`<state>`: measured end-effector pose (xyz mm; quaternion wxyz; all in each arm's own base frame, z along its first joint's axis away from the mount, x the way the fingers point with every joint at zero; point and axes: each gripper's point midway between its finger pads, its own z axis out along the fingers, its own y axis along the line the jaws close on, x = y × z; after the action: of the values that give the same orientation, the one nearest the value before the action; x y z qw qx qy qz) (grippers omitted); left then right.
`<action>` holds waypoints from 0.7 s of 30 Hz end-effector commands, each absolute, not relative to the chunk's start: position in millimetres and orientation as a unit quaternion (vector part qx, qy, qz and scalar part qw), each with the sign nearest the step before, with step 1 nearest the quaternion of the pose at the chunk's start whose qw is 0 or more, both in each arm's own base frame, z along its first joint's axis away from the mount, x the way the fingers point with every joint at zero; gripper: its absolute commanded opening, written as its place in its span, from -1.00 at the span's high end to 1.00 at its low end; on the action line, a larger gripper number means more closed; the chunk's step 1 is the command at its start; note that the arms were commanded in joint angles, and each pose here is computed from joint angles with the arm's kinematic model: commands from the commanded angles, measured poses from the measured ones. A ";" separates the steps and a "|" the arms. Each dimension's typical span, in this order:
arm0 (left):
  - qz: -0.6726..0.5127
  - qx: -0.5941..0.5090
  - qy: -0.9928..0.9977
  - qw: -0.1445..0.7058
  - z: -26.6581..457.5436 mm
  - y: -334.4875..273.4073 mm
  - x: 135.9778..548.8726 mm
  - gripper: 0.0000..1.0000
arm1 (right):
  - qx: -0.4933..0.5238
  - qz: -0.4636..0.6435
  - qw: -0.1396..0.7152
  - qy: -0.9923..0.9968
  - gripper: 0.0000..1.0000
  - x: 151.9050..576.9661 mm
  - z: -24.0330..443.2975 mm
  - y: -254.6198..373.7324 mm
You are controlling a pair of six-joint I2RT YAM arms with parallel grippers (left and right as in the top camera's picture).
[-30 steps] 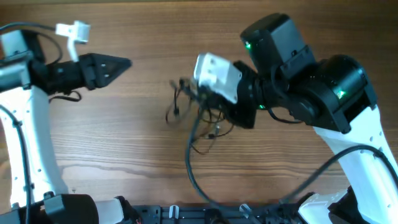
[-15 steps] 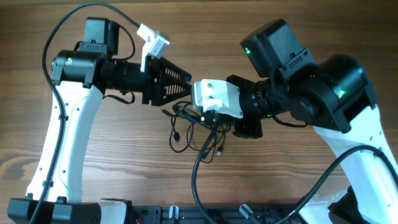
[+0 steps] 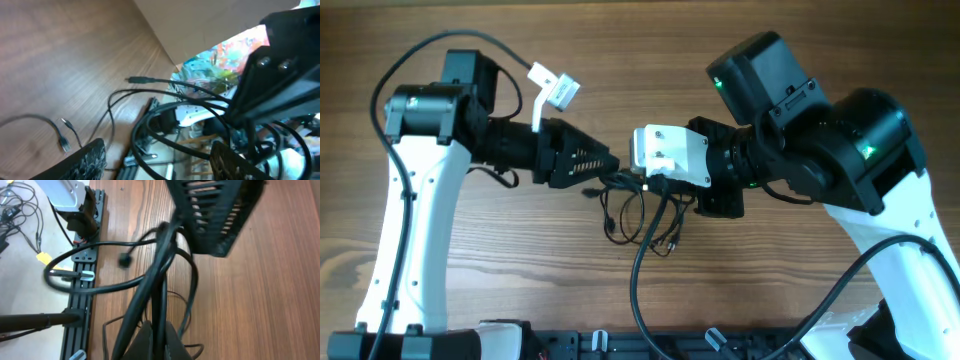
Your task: Untangle cables
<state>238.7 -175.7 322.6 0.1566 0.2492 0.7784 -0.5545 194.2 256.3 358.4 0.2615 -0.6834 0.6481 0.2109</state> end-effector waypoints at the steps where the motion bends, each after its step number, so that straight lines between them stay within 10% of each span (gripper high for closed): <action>1: -0.537 0.256 0.787 0.162 327.4 -171.2 225.3 -0.37 | -0.678 0.206 0.272 0.650 0.89 193.7 364.5 253.8; 21: -0.478 0.267 0.790 0.276 364.3 -143.7 194.3 -0.34 | -0.676 0.210 0.268 0.654 0.88 194.9 362.5 255.7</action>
<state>206.2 -142.2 347.3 0.2361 0.2425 0.8067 -0.4844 195.4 255.3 357.7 0.2598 -0.6787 0.6547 0.2079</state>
